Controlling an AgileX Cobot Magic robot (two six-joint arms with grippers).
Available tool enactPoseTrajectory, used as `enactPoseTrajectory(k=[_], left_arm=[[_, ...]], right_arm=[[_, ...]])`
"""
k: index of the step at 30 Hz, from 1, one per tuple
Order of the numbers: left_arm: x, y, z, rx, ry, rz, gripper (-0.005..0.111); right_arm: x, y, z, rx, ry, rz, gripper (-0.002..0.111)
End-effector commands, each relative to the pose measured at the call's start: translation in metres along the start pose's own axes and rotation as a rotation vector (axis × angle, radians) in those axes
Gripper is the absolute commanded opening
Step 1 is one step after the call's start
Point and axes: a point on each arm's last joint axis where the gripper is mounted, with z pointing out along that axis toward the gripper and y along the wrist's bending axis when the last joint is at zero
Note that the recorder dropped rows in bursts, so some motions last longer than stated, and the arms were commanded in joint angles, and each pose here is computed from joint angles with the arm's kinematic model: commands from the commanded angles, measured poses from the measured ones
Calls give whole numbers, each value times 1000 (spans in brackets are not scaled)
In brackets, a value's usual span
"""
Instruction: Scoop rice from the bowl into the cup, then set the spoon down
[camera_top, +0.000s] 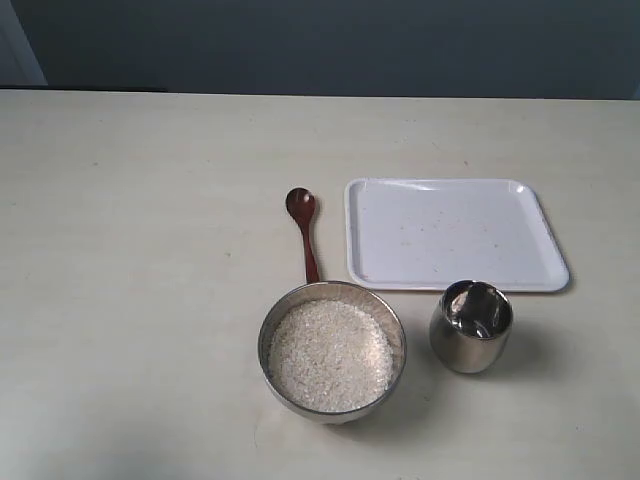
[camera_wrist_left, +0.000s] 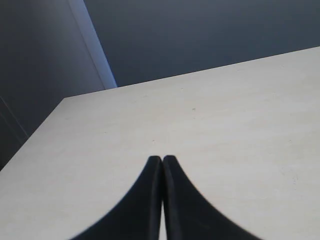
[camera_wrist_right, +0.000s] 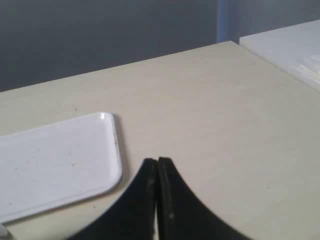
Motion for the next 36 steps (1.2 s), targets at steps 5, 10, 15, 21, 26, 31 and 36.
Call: enactPoseTrajectory(k=[5, 10, 15, 21, 26, 31, 36], left_arm=[[-2, 0, -1, -3, -20, -9, 1], [-2, 0, -1, -3, -20, -9, 1], [-2, 0, -1, -3, -20, -9, 1], [-2, 0, -1, -3, -20, -9, 1], [-2, 0, -1, -3, -20, -9, 1], [-2, 0, -1, -3, -20, -9, 1], [-2, 0, -1, -3, -20, -9, 1]], right_arm=[[1, -1, 1, 6, -12, 2, 0], [1, -1, 1, 6, -12, 2, 0], [1, -1, 1, 6, -12, 2, 0], [1, -1, 1, 6, -12, 2, 0], [1, -1, 1, 6, -12, 2, 0], [1, -1, 1, 6, -12, 2, 0], [-21, -2, -2, 43, -258, -176, 0]])
